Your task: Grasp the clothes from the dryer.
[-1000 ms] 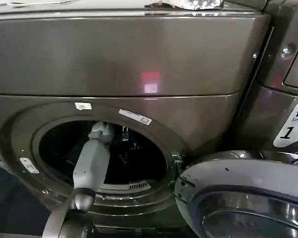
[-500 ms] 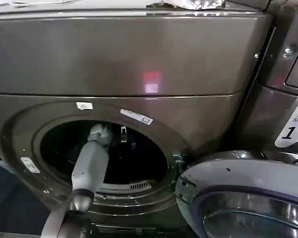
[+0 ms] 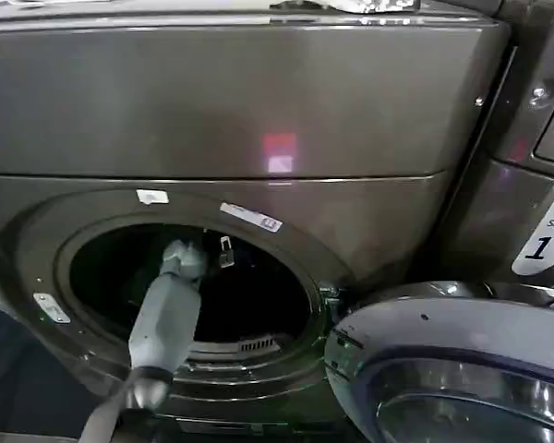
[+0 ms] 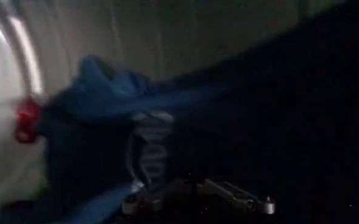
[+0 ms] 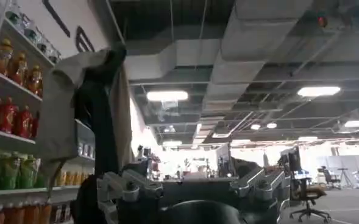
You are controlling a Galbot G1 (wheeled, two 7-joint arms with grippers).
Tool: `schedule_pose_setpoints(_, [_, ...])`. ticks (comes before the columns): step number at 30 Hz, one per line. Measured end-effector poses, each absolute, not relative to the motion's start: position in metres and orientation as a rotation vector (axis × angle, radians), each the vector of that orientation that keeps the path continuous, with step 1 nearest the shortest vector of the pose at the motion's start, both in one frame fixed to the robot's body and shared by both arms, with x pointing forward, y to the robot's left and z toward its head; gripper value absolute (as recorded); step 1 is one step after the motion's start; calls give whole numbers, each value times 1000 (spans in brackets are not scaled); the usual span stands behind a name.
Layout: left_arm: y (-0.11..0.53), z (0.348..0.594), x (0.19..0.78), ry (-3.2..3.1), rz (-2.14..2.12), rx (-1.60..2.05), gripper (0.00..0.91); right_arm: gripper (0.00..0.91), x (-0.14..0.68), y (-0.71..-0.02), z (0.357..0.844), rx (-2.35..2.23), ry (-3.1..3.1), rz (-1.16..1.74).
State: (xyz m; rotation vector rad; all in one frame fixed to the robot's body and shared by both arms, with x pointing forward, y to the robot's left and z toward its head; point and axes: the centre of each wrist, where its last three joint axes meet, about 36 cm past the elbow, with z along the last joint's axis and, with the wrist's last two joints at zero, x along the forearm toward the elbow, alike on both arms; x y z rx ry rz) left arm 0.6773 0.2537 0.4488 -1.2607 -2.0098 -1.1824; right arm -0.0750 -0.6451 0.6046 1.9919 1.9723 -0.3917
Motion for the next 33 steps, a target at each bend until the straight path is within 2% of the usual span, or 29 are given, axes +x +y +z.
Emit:
schedule_pose_setpoints(6, [255,455,661,-2285,-1116,-1164,0,907,-71,-644,606,1976,1986,-387])
schedule_pose_setpoints(16, [242,450,638,-2719,-959,-811,0,907,-63,-643,604,1957,2005,-387])
schedule_pose_setpoints(24, [222,463,629,-2984,-689,-425,0,907,-61,-643,603,1943,2005,-393])
schedule_pose_setpoints(33, [209,475,623,-3076,-466,-192,0,907,-58,-642,604,1933,1997,-409])
